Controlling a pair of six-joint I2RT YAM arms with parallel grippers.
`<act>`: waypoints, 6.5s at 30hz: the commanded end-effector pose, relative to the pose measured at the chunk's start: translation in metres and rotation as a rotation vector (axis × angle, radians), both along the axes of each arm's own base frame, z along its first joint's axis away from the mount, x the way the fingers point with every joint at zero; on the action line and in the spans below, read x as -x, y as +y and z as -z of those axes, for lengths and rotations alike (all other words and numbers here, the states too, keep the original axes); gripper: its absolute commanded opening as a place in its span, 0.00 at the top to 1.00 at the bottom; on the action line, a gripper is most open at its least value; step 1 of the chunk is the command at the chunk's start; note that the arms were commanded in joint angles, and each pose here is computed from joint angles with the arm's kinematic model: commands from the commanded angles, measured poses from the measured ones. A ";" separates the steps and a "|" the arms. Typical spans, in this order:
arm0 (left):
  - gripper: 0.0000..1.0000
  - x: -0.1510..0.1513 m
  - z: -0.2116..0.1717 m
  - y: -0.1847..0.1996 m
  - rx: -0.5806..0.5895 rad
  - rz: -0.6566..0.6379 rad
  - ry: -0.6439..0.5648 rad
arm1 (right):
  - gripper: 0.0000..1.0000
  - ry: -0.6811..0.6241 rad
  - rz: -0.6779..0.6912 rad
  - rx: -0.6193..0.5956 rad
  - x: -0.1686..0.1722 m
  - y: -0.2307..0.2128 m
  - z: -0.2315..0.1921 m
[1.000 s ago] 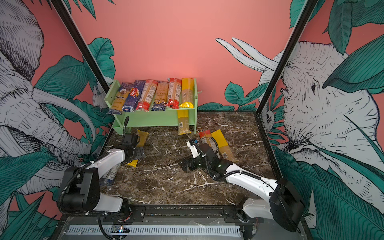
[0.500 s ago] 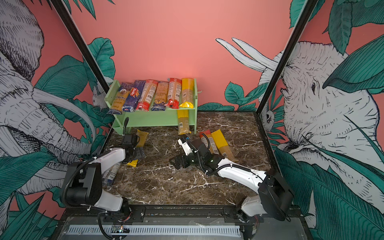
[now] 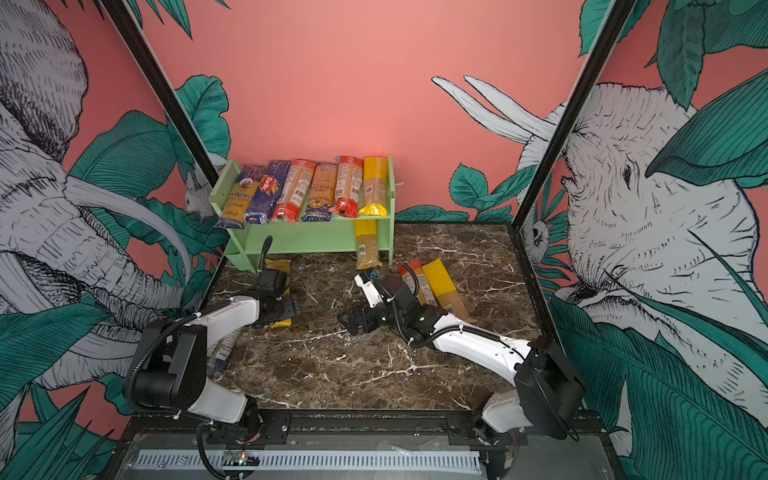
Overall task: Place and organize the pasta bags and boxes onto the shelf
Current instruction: 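Withdraw the right gripper while the left gripper lowers onto the STATIME pack, then close the left gripper on the yellow STATIME pack and lift it, then carry the STATIME pack upright with the left gripper toward the shelf's lower front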
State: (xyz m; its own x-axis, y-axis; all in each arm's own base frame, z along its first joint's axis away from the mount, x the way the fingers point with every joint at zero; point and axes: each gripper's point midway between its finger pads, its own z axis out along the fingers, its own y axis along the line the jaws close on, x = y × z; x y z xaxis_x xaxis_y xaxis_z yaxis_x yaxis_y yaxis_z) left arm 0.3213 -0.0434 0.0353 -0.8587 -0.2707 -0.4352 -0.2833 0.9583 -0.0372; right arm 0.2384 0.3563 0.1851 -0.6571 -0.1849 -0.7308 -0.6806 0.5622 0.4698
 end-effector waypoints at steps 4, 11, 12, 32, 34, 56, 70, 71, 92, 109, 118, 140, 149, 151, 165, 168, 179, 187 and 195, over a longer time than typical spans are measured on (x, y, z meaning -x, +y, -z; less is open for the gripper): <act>0.06 0.020 0.000 -0.006 -0.027 -0.003 0.043 | 0.01 -0.032 -0.013 -0.007 0.001 0.002 -0.009; 0.03 0.020 0.002 0.000 -0.120 -0.029 0.028 | 0.01 -0.041 -0.004 -0.001 0.006 -0.006 -0.008; 0.02 0.019 0.001 0.000 -0.139 -0.032 0.019 | 0.01 -0.040 0.000 0.001 0.006 -0.008 -0.007; 0.06 0.001 0.014 0.002 -0.242 -0.148 -0.012 | 0.01 -0.118 0.039 0.069 0.011 -0.037 -0.015; 0.15 0.002 0.014 0.003 -0.248 -0.147 -0.006 | 0.01 -0.126 0.040 0.072 0.011 -0.039 -0.016; 1.00 0.057 0.002 -0.056 -0.187 0.065 -0.064 | 0.01 -0.126 0.081 0.050 0.017 -0.055 -0.030; 1.00 0.089 -0.094 -0.047 -0.015 0.182 -0.360 | 0.01 -0.118 0.132 0.047 0.018 -0.065 -0.041; 1.00 0.091 -0.098 -0.045 -0.011 0.188 -0.366 | 0.01 -0.121 0.136 0.049 0.018 -0.066 -0.042; 1.00 0.104 -0.154 -0.037 0.009 0.251 -0.462 | 0.01 -0.150 0.129 0.048 0.018 -0.066 -0.054; 1.00 0.078 -0.207 -0.036 -0.127 0.280 -0.574 | 0.01 -0.185 0.106 0.073 0.012 -0.059 -0.065; 1.00 0.032 -0.220 -0.056 -0.181 0.311 -0.585 | 0.01 -0.225 0.107 0.109 0.006 -0.061 -0.072; 1.00 -0.080 -0.228 0.013 -0.155 0.148 -0.693 | 0.01 -0.203 0.101 0.116 -0.034 -0.049 -0.083; 1.00 -0.108 -0.237 0.028 -0.174 0.166 -0.722 | 0.01 -0.199 0.114 0.106 -0.045 -0.055 -0.090; 1.00 -0.114 -0.237 0.032 -0.165 0.167 -0.731 | 0.01 -0.196 0.119 0.109 -0.046 -0.058 -0.089; 1.00 -0.135 -0.233 0.045 -0.208 0.188 -0.725 | 0.01 -0.184 0.143 0.106 -0.052 -0.066 -0.086; 1.00 -0.137 -0.231 0.050 -0.220 0.180 -0.719 | 0.01 -0.183 0.146 0.106 -0.053 -0.067 -0.086; 1.00 -0.148 -0.223 0.057 -0.224 0.179 -0.692 | 0.01 -0.176 0.150 0.110 -0.056 -0.070 -0.083; 0.51 -0.148 -0.220 0.058 -0.226 0.198 -0.668 | 0.01 -0.163 0.143 0.107 -0.058 -0.069 -0.080; 0.39 -0.131 -0.206 0.066 -0.250 0.164 -0.601 | 0.01 -0.163 0.142 0.098 -0.061 -0.068 -0.081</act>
